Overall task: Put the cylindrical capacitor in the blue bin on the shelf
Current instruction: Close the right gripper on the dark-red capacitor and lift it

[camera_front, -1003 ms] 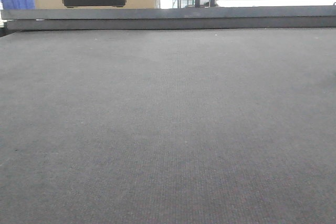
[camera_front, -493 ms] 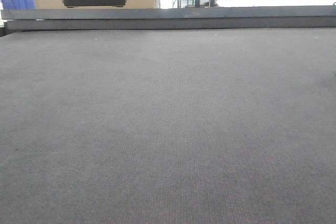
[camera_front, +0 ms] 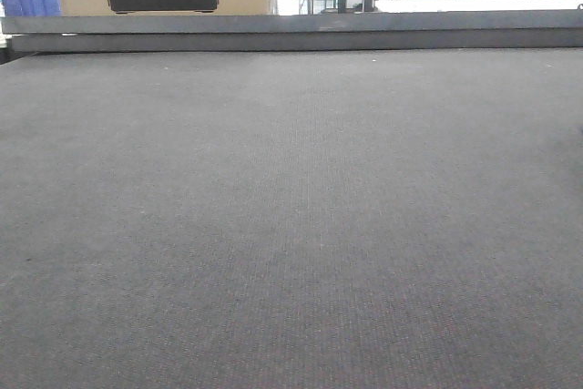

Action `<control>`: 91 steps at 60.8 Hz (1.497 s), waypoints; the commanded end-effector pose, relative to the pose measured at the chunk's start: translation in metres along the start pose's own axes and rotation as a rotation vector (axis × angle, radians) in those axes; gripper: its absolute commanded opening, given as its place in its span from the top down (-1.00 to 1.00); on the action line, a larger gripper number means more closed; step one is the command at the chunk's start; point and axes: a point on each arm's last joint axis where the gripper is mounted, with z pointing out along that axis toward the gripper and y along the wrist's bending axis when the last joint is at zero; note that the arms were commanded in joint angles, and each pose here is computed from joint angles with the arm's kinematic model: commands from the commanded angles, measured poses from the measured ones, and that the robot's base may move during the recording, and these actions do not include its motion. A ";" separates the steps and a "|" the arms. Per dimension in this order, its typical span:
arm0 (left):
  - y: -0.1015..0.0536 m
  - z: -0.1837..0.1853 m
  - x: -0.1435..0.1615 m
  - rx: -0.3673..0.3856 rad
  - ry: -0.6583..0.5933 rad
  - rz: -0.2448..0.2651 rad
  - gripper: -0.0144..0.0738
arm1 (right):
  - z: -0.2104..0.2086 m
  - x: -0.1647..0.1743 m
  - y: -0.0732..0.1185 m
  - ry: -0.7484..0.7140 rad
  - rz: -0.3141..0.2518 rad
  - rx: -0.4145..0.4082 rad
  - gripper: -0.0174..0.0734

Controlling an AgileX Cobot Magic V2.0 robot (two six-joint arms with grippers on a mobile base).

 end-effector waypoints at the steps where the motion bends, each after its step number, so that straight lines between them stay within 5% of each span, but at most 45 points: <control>1: 0.000 0.000 -0.003 0.004 -0.004 -0.003 -0.22 | 0.012 0.019 -0.003 -0.094 -0.012 0.028 -0.64; 19: 0.000 0.000 -0.002 0.004 -0.002 -0.003 -0.22 | 0.066 0.059 -0.016 -0.150 0.004 0.173 -0.64; 68: 0.000 0.000 -0.002 0.004 -0.002 -0.003 -0.22 | 0.201 0.109 -0.030 0.002 0.013 0.233 -0.64; 82: 0.000 0.000 -0.002 0.004 -0.002 -0.003 -0.22 | 0.215 0.111 -0.024 0.012 -0.034 0.163 -0.63; 91: 0.000 0.000 -0.002 0.004 -0.002 -0.003 -0.22 | 0.221 0.113 -0.025 0.027 -0.034 0.159 -0.32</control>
